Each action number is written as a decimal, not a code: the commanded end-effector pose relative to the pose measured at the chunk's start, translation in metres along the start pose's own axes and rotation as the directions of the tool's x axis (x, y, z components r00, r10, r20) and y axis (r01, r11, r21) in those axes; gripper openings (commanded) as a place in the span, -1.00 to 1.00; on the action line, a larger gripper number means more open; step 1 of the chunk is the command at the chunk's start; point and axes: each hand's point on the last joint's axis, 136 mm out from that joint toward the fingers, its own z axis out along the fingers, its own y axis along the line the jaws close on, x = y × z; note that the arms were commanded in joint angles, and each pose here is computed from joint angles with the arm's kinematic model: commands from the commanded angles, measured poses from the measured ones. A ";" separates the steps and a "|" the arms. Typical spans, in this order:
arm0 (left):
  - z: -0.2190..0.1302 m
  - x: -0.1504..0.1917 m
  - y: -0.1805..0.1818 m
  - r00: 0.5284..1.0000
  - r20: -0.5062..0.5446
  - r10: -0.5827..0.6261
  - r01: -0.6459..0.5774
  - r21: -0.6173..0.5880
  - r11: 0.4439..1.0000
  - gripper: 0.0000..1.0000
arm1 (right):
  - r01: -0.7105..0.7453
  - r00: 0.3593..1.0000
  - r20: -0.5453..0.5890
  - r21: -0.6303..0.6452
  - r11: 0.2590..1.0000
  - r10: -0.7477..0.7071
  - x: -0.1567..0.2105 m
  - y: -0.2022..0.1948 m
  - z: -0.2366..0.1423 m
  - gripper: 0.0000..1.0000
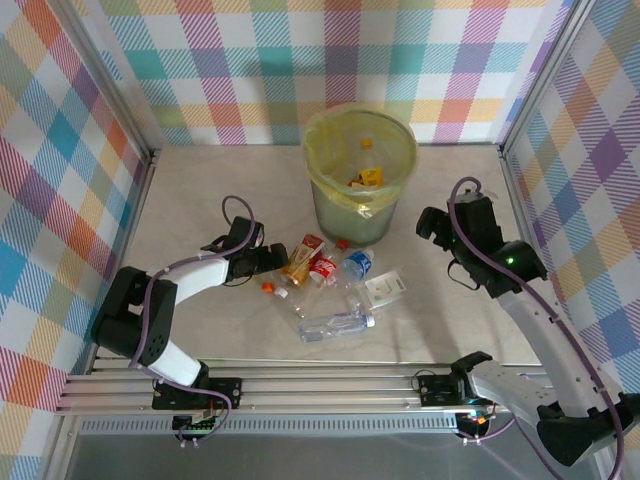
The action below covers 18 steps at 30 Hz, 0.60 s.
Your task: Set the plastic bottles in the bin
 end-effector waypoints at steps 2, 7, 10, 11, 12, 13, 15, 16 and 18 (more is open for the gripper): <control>0.004 -0.015 0.000 0.997 0.051 -0.052 0.053 -0.024 0.998 0.80 | -0.005 1.000 0.017 -0.001 1.000 0.005 -0.004 0.004 0.005 0.99; 0.011 -0.016 0.005 0.996 0.054 -0.073 0.075 -0.035 0.997 0.69 | -0.001 1.000 0.011 0.001 1.000 0.001 -0.004 0.007 0.009 0.99; 0.014 -0.014 0.006 0.996 0.050 -0.073 0.075 -0.038 0.996 0.63 | 0.001 1.000 0.005 0.002 1.000 -0.001 -0.004 0.009 0.012 0.99; 0.015 -0.014 0.007 0.996 0.049 -0.074 0.076 -0.041 0.996 0.57 | 0.001 1.000 0.001 0.003 1.000 -0.001 -0.003 0.010 0.013 0.99; 0.015 -0.014 0.007 0.996 0.051 -0.072 0.074 -0.041 0.996 0.53 | 0.001 1.000 -0.001 0.001 1.000 -0.001 -0.003 0.011 0.014 0.99; 0.015 -0.014 0.007 0.996 0.053 -0.073 0.075 -0.044 0.996 0.50 | -0.002 1.000 -0.003 0.003 1.000 0.002 -0.003 0.011 0.015 0.99; 0.013 -0.016 0.008 0.996 0.057 -0.066 0.069 -0.046 0.997 0.41 | -0.005 1.000 -0.009 0.005 1.000 0.005 -0.001 0.011 0.017 0.99; 0.012 -0.017 0.007 0.996 0.062 -0.063 0.066 -0.046 0.997 0.36 | -0.007 1.000 -0.008 0.003 1.000 0.007 -0.001 0.011 0.017 0.99; 0.008 -0.019 0.006 0.996 0.071 -0.061 0.064 -0.044 0.997 0.29 | -0.007 1.000 -0.009 0.004 1.000 0.007 0.001 0.010 0.017 0.99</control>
